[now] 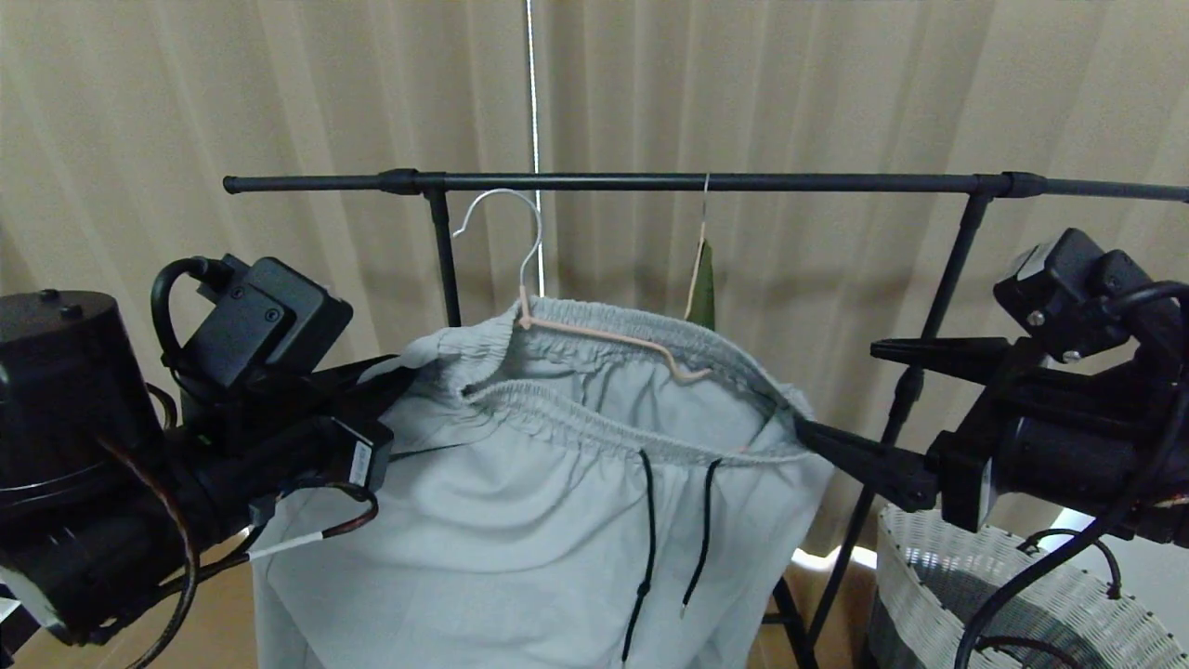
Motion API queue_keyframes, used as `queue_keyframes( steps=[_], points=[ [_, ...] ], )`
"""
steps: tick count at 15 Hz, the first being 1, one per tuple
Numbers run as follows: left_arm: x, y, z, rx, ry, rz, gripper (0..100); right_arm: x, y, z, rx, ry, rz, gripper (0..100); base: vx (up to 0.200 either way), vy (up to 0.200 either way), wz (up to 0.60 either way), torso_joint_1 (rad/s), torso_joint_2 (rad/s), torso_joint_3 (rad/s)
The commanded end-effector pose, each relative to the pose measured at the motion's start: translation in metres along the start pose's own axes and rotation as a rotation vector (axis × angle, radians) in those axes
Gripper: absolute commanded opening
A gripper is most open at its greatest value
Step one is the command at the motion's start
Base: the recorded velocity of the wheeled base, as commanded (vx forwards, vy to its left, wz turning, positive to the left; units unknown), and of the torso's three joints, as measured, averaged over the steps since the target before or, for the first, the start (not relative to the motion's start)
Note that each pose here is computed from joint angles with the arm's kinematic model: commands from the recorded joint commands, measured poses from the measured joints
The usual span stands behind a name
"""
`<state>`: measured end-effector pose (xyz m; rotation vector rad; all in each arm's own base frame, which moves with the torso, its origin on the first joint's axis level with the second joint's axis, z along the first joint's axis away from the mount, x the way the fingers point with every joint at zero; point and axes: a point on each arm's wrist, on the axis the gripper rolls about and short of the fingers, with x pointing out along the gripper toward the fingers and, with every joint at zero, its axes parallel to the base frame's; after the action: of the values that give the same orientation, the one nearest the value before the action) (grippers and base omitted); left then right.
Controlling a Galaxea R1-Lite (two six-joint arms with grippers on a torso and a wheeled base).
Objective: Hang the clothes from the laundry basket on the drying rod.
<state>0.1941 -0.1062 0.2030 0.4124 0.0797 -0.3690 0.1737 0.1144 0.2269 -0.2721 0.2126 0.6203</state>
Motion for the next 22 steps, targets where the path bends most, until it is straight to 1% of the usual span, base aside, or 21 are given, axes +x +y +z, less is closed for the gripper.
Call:
queue_keyframes(
  steps=[1, 2, 4, 5, 6, 9, 16, 17, 22],
  points=[
    [0.001, -0.006, 0.002, -0.011, -0.008, -0.023, 0, 0.006, 0.006, 0.003, -0.033, 0.003, 0.033, 100, 0.000, 0.000, 0.00, 0.000, 0.00, 0.000],
    [0.000, -0.010, 0.003, -0.011, -0.014, -0.040, 0, 0.012, 0.006, 0.006, -0.071, 0.003, 0.034, 100, 0.000, 0.000, 0.00, 0.000, 0.00, 0.000],
    [-0.002, -0.015, 0.005, -0.008, -0.022, -0.066, 0, 0.026, 0.006, 0.012, -0.107, 0.001, 0.037, 100, 0.000, 0.000, 0.00, 0.000, 0.00, 0.000],
    [-0.002, -0.017, 0.006, -0.007, -0.026, -0.076, 0, 0.030, 0.006, 0.012, -0.115, 0.006, 0.038, 100, 0.000, 0.000, 0.00, 0.000, 0.00, 0.000],
    [-0.003, -0.020, 0.007, -0.003, -0.032, -0.090, 0, 0.041, 0.008, 0.016, -0.125, 0.006, 0.047, 100, 0.000, 0.000, 0.00, 0.000, 0.00, 0.000],
    [-0.004, -0.028, 0.009, 0.008, -0.042, -0.125, 0, 0.059, 0.016, 0.024, -0.138, 0.004, 0.075, 100, 0.000, 0.000, 0.00, 0.000, 0.00, 0.000],
    [-0.010, -0.040, 0.015, 0.022, -0.074, -0.181, 0, 0.070, 0.020, 0.017, -0.150, 0.034, 0.096, 100, 0.000, 0.000, 0.00, 0.000, 0.00, 0.000],
    [-0.010, -0.040, 0.015, 0.022, -0.078, -0.185, 0, 0.072, 0.021, 0.016, -0.151, 0.039, 0.097, 0, 0.000, 0.000, 0.00, 0.000, 0.00, 0.000],
    [-0.010, -0.039, 0.016, 0.018, -0.079, -0.181, 0, 0.070, 0.021, 0.016, -0.149, 0.037, 0.098, 0, 0.000, 0.000, 0.00, 0.000, 0.00, 0.000]
  ],
)
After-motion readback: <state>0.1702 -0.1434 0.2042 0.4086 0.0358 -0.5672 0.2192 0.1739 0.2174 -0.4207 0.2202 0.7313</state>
